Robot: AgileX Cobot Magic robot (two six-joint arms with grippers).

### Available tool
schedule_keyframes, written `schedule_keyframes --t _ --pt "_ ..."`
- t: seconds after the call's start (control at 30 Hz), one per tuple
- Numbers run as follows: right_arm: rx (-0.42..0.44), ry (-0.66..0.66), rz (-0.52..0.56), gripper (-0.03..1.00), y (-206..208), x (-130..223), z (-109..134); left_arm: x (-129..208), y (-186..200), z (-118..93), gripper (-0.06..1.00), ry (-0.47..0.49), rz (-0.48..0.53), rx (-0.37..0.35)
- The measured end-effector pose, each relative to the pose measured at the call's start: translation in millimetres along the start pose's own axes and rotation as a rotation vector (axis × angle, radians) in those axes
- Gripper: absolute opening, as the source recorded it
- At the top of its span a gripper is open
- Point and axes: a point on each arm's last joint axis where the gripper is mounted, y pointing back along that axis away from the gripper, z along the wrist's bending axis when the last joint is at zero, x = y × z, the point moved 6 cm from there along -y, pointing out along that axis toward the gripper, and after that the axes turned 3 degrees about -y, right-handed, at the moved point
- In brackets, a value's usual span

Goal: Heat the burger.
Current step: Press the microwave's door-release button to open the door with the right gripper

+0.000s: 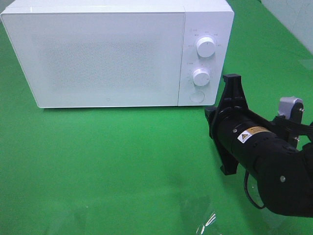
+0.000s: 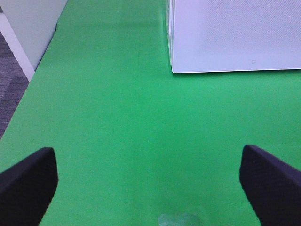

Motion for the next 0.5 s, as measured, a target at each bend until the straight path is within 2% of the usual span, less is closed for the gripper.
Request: schedule_keyframes --t 0.3,0.5 --pt "0.044 -0.053 -0.046 0.01 -6.7 -12.9 -2.2 0.0 0.0 0.0 0.97 0.000 0.000 0.000" --pt "0.028 -0.067 -0.054 0.01 -16.3 -16.4 6.8 0.0 0.0 0.0 0.97 0.000 0.000 0.000"
